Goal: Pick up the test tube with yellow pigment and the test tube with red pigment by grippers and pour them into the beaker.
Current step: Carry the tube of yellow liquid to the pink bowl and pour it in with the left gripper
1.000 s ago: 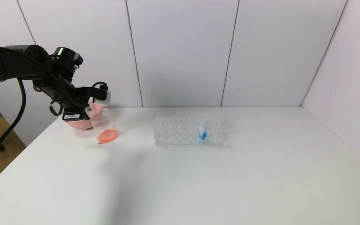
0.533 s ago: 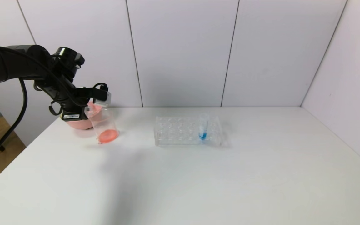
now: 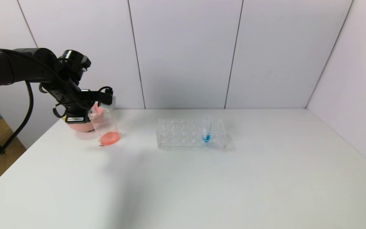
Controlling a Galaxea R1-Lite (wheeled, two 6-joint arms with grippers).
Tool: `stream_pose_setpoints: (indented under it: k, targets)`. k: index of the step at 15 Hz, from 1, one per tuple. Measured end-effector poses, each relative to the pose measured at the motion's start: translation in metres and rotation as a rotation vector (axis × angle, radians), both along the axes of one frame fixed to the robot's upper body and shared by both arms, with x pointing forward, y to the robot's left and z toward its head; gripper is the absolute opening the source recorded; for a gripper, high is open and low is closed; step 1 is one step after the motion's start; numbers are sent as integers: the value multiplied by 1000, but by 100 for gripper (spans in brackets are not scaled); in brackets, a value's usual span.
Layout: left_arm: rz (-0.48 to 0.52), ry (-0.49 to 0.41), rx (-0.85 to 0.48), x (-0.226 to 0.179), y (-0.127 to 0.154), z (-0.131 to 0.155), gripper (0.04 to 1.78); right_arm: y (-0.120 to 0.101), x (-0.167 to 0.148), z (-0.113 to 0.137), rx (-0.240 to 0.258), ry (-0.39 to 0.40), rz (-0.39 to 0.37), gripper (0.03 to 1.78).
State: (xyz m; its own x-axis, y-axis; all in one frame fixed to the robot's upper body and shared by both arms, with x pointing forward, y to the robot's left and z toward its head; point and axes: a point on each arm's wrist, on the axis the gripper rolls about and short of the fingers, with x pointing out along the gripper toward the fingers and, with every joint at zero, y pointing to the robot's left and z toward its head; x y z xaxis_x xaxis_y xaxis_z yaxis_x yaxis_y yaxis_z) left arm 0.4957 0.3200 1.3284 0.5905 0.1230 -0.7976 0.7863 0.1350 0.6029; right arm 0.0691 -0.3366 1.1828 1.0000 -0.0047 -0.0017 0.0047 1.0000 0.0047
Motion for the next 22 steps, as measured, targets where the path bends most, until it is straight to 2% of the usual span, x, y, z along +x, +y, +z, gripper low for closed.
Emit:
stream_pose_setpoints:
  k: [13,22]
  targets:
    - [55,-13,119,1,-9,-1,45,0,0,0,0,0,0,170]
    - [51,-19,119,2,-12,-1,45,0,0,0,0,0,0,170]
